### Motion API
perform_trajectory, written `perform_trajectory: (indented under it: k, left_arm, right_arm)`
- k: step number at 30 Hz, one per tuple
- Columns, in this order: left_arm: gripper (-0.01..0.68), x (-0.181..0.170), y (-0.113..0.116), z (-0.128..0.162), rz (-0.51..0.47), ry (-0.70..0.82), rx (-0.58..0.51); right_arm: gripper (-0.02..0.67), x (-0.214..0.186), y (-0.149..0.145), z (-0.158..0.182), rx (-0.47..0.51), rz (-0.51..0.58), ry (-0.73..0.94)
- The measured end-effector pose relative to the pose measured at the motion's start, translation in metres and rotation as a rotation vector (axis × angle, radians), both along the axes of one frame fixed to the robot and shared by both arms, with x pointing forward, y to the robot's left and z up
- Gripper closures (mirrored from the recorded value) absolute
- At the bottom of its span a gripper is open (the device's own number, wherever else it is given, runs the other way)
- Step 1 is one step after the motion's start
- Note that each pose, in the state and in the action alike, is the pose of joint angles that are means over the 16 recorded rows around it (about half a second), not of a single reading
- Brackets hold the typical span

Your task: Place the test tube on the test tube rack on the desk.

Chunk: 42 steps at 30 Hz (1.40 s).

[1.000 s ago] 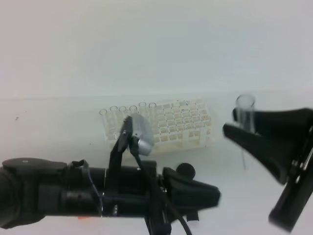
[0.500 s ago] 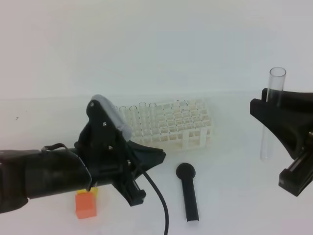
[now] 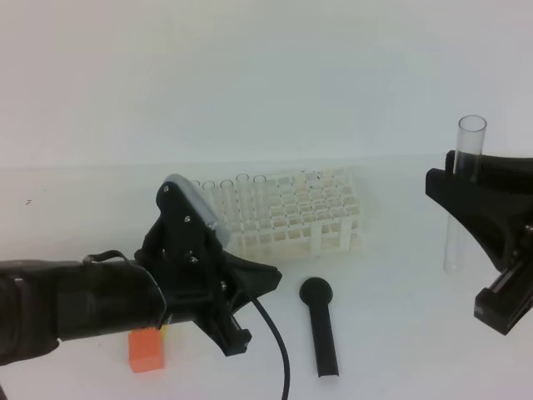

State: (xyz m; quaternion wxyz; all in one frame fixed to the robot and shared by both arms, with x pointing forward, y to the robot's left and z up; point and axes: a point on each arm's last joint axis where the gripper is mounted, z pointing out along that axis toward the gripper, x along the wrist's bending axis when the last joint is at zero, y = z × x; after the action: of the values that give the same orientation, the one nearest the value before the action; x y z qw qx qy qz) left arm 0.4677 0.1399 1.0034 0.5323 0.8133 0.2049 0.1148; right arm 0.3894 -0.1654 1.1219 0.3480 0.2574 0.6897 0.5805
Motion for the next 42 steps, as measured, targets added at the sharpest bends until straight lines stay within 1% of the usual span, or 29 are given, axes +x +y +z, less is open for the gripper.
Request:
perform_trajectory:
  k: [5,10,14,18,22,25,28,31,34,38,42]
  left_arm:
    - [0.673,-0.006,0.004,0.018,0.018,-0.063,-0.015]
    - [0.673,-0.023,0.014,0.053,0.045,-0.189,-0.057]
    - [0.673,-0.043,0.025,0.082,0.064,-0.301,-0.104]
    - [0.673,-0.062,0.035,0.105,0.079,-0.4,-0.146]
    - [0.673,-0.078,0.042,0.119,0.082,-0.471,-0.171]
    - [0.673,-0.086,0.045,0.123,0.066,-0.523,-0.151]
    - [0.673,-0.092,0.048,0.123,0.033,-0.586,-0.082]
    - [0.673,-0.098,0.05,0.119,-0.025,-0.672,0.041]
    - [0.673,-0.106,0.055,0.115,-0.101,-0.779,0.199]
    - [0.673,-0.116,0.065,0.108,-0.196,-0.93,0.443]
    - [0.673,-0.122,0.08,0.097,-0.236,-1.058,0.685]
  right_arm:
    - [0.527,0.0,0.0,-0.001,-0.007,0.0,-0.002]
    - [0.527,0.0,0.0,-0.002,-0.017,0.006,-0.001]
    - [0.527,-0.001,0.001,-0.003,-0.024,0.015,0.004]
    - [0.527,-0.002,0.001,-0.004,-0.029,0.024,0.01]
    - [0.527,-0.002,0.002,-0.005,-0.034,0.034,0.016]
    - [0.527,-0.003,0.003,-0.006,-0.039,0.042,0.022]
    - [0.527,-0.003,0.003,-0.006,-0.042,0.048,0.027]
    - [0.527,-0.003,0.003,-0.007,-0.045,0.054,0.031]
    - [0.527,-0.004,0.004,-0.008,-0.048,0.06,0.035]
    - [0.527,-0.004,0.004,-0.008,-0.051,0.066,0.04]
    - [0.527,-0.004,0.004,-0.008,-0.051,0.067,0.041]
